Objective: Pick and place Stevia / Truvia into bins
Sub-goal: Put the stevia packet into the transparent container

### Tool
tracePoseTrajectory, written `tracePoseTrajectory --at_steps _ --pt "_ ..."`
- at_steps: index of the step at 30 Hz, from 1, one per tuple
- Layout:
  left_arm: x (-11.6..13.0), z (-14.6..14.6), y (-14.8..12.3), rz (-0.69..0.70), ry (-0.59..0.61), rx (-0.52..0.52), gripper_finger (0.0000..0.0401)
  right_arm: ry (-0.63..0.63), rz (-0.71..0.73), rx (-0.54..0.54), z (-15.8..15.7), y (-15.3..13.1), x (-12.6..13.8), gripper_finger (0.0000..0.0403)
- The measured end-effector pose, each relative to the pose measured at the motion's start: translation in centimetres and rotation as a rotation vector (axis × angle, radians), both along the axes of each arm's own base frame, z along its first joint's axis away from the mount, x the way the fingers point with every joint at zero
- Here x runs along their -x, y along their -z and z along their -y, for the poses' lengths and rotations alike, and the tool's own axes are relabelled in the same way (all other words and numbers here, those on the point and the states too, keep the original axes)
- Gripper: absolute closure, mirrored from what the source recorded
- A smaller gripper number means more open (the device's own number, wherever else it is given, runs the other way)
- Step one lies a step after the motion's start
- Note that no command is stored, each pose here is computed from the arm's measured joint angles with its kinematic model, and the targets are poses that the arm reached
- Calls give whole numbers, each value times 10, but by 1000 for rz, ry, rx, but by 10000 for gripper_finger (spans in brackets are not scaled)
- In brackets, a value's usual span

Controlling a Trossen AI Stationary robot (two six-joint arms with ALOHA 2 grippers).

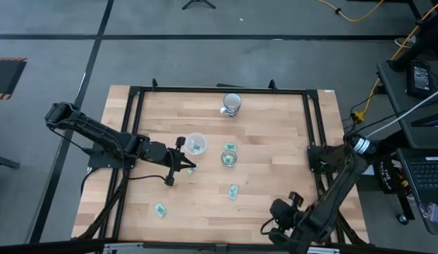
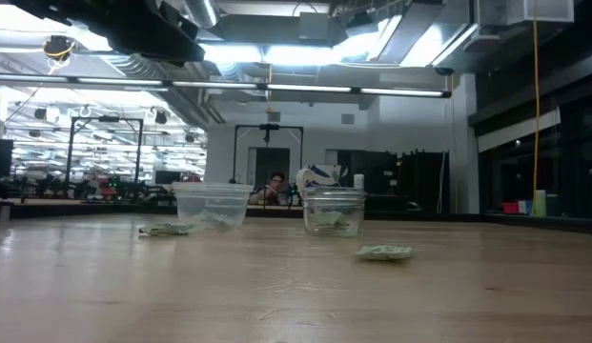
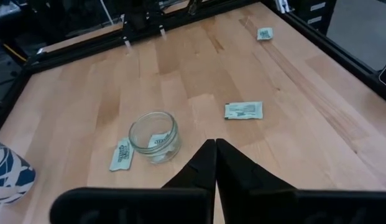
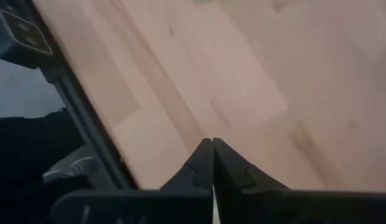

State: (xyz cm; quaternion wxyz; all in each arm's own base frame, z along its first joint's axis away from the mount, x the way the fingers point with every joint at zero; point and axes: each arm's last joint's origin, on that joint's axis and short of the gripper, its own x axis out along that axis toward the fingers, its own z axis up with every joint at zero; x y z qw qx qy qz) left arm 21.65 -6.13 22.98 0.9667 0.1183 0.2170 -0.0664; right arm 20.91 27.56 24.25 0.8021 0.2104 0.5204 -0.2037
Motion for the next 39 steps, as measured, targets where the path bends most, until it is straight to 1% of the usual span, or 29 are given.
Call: tracePoseTrajectory --at_steps 3,6,9,12,18,21,26,29,31,34,39 --pt "0 0 0 0 -2 5 399 80 -72 -55 -9 5 -3 403" --pt "0 0 0 -1 -5 11 398 125 -145 -84 -15 14 -4 403" --pt "0 0 0 -1 -5 11 399 142 -177 -76 -17 24 -6 402" --pt "0 0 0 -1 -6 11 398 143 -189 -61 -18 30 -6 392" --pt "0 0 0 -2 -10 21 399 146 -189 -43 -19 36 -7 349" --pt "0 0 0 -3 -17 35 398 148 -165 -20 -20 39 -9 317" --pt "0 0 0 -3 -17 35 399 150 -174 -6 -21 45 -10 259" --pt "0 0 0 -3 -17 35 397 160 -172 -10 -21 45 -10 233" --pt "0 0 0 -3 -17 35 398 205 -166 -23 -21 45 -10 222" --pt "0 0 0 -3 -17 35 399 263 -157 -42 -22 46 -9 216" --pt "0 0 0 -4 -17 35 396 257 -165 -59 -31 58 -10 215"
